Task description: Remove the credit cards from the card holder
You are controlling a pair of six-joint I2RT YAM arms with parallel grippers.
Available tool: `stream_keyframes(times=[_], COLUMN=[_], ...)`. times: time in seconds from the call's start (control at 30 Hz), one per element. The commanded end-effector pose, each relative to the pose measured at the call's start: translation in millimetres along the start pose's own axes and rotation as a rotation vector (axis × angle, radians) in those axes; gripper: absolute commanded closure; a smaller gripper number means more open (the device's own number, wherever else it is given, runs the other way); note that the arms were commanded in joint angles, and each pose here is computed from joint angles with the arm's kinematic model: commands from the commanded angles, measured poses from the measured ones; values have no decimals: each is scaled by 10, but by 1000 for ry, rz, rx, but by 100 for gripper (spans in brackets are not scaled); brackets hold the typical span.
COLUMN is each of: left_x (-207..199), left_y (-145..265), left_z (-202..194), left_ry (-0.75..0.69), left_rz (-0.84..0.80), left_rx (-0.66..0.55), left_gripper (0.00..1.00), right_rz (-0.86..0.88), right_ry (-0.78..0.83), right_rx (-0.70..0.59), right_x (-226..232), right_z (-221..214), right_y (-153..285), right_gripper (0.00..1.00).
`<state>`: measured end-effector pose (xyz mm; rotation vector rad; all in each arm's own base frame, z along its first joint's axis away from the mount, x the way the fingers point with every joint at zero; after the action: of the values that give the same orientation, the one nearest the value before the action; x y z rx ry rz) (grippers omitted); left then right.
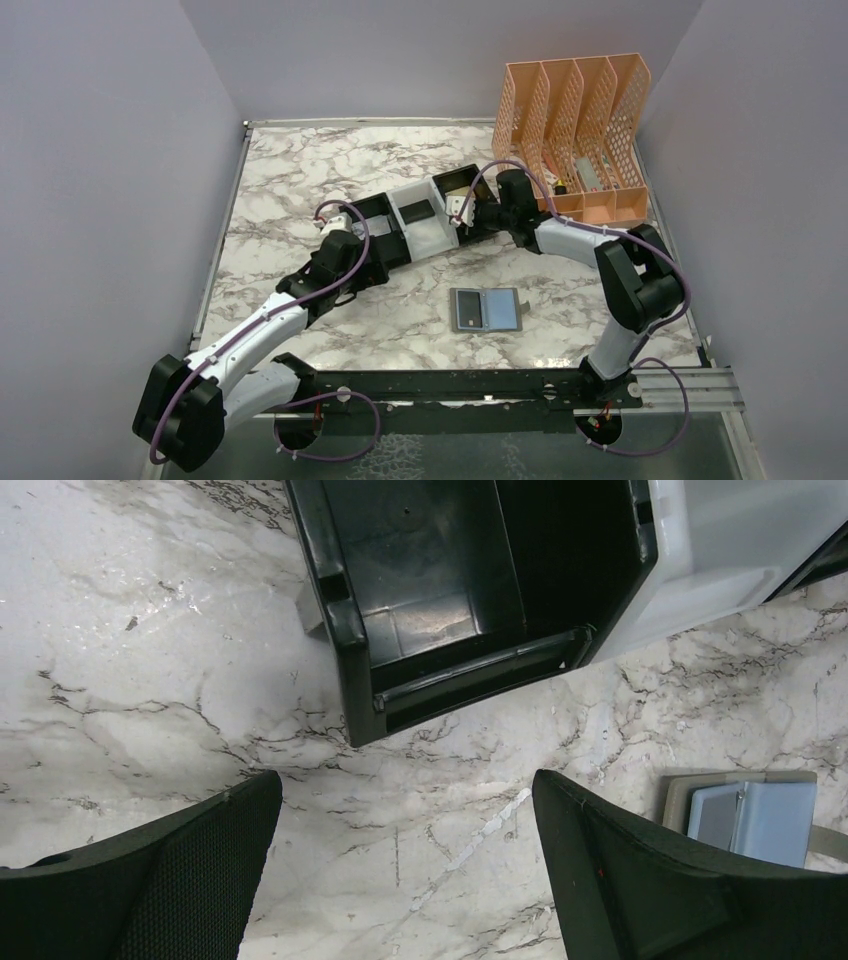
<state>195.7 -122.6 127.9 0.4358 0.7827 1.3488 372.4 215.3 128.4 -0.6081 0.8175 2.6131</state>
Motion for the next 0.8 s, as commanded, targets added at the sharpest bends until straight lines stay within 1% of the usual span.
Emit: stream_keyframes(times=[0.0, 0.17, 0.3, 0.4, 0.5, 0.63, 0.77], left_x=[-16, -14, -6, -25, -25, -13, -9], left_y=[20, -3, -43, -41, -26, 2, 13], left_z=[98, 134, 162, 174, 163, 152, 143], left_ry=[-4, -2, 0, 3, 5, 6, 5], left_rz=[-14, -23, -15, -31, -41, -47, -51], left_rx=[-37, -50, -40, -39, -40, -41, -42], left_gripper=[1, 1, 1, 1, 1, 1, 1], right_rz=[54, 28, 10, -17, -27, -63, -80], right_ry=[-50, -112, -199, -272, -337, -411, -474], right_rx=[-58, 8, 12, 50, 117, 154, 220], right_x=[119, 114, 132, 138, 126, 79, 24], right_z=[173, 106, 115, 58, -13, -23, -48], right_y=[49, 67, 89, 87, 68, 84, 114], right_gripper=[96, 97, 98, 98, 97, 97, 95])
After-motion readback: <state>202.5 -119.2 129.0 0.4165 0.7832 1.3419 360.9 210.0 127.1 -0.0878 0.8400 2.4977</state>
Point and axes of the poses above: each gripper's point midway between its finger pads, its own y axis back along the fingers, its own x axis along the line the jaws close on, z = x × y, the point moved 7 cm from there along y, back along the fingers, and after that the axes turned 9 degrees about -y, right-handed, at the moved point
